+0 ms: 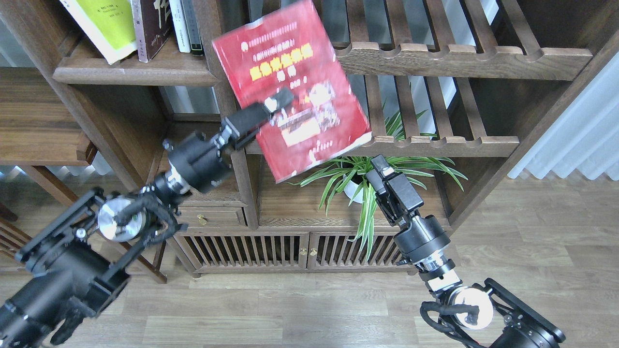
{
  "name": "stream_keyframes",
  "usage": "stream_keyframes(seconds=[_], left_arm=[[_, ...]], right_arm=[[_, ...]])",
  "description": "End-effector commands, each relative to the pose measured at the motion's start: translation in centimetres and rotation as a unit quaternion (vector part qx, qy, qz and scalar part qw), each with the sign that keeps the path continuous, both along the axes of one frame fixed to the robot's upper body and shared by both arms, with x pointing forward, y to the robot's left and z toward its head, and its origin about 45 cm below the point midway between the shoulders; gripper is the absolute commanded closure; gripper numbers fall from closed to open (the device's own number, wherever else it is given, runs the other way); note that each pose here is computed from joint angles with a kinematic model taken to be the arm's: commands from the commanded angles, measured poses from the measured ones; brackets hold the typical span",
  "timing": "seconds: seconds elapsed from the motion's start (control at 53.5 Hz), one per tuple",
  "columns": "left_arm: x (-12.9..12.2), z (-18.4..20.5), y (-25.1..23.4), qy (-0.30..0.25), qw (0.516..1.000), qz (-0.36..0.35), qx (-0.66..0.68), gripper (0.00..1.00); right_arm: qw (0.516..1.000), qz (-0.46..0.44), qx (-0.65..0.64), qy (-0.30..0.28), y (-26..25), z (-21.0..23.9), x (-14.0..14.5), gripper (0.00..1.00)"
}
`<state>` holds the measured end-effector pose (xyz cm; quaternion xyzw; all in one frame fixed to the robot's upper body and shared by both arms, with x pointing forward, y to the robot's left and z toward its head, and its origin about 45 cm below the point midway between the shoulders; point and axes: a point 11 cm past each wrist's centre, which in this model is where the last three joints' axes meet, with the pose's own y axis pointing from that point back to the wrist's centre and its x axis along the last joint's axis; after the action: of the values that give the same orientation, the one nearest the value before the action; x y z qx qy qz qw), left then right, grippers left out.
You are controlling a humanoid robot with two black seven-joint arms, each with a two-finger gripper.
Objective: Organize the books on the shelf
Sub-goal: 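Release the right gripper and lift the red book with the left gripper, then raise the red book with the left gripper onto the upper shelf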
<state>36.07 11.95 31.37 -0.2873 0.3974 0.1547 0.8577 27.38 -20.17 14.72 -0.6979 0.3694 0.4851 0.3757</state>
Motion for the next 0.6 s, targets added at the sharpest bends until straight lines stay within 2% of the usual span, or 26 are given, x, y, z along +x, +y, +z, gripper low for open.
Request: stream_keyframes(seconds=[0.0,0.262,0.58], left_arm=[[1.0,2.5,0.8,-0.027,0.999,0.015,-0.015,1.0],[3.2,8.7,4.8,-0.094,0.991,0.074,-0.063,1.0],[3.9,11.6,10.6,-0.13,0.979,0.142,-0.069,1.0]], right_arm=[[1.0,-0.001,-0.001,0.0,-0.1,0.0,0.1,0.21],[1.0,-0.002,-0.004,0.001,-0.2,-0.2,0.3,0.21],[1.0,-0.001,-0.006,0.001,-0.1,-0.2,0.3,0.21]])
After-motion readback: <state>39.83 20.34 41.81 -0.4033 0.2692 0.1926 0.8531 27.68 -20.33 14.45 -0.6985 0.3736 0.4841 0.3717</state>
